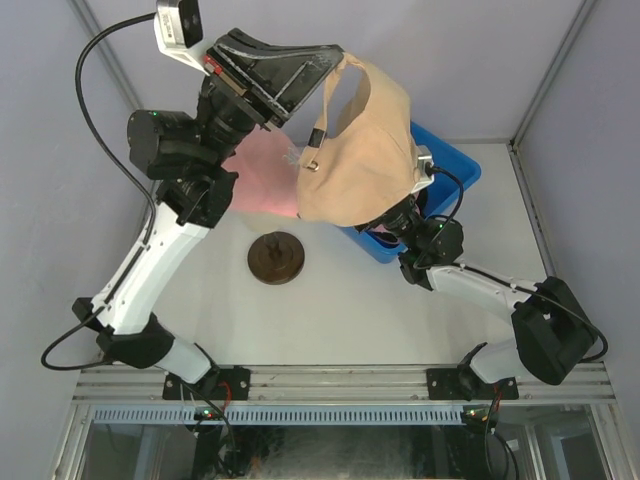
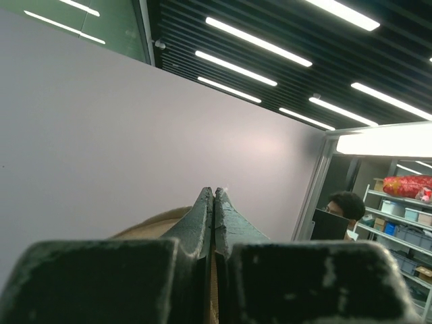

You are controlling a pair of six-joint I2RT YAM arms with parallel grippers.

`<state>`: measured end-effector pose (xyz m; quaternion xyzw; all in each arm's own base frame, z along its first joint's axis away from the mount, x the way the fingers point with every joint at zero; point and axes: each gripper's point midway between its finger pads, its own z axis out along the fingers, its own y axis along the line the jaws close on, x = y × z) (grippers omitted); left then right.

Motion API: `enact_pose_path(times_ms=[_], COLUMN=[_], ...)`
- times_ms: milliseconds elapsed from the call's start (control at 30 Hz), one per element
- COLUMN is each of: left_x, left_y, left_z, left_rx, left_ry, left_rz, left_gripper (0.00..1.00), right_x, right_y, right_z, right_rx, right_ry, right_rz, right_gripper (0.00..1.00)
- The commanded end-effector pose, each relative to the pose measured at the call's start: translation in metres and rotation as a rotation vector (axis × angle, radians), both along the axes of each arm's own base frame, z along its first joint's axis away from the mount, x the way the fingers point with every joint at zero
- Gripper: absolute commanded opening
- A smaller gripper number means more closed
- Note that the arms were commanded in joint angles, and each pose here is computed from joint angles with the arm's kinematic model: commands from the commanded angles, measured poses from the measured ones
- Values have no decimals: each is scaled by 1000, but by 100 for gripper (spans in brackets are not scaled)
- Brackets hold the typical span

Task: Stack the hats
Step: Stack the hat on the hat.

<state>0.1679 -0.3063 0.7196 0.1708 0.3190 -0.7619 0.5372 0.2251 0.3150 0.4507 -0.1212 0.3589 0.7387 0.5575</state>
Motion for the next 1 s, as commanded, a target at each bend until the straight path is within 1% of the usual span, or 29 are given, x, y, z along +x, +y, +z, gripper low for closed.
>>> enact_pose_path(times_ms=[0, 100, 233, 300, 467, 633, 800, 967], left_x=[-17, -15, -11, -2, 4, 12, 29, 44], left_y=[34, 40, 58, 66, 86, 92, 105, 107], left_z=[16, 15, 11, 2, -9, -22, -34, -45], left_rx=[-105, -104, -116, -116, -129, -125, -126, -129], left_ry=[-43, -46, -49, -31, -24, -3, 30, 82], left_rz=[13, 26, 70, 103, 150, 177, 251, 279], left_gripper=[0, 0, 0, 0, 0, 0, 0, 0], right_x=[-15, -15, -13, -12, -6, 1, 8, 10], right_y=[-9, -5, -6, -8, -6, -6, -8, -8], right_z=[30, 25, 15, 13, 5, 1, 1, 3], right_rx=[83, 69, 54, 51, 38, 32, 28, 22], right_ry=[-72, -68, -48, -43, -23, -14, -16, -30], right_rz=[13, 23, 16, 11, 4, -9, -25, -23], right_gripper=[67, 67, 67, 67, 67, 67, 67, 67])
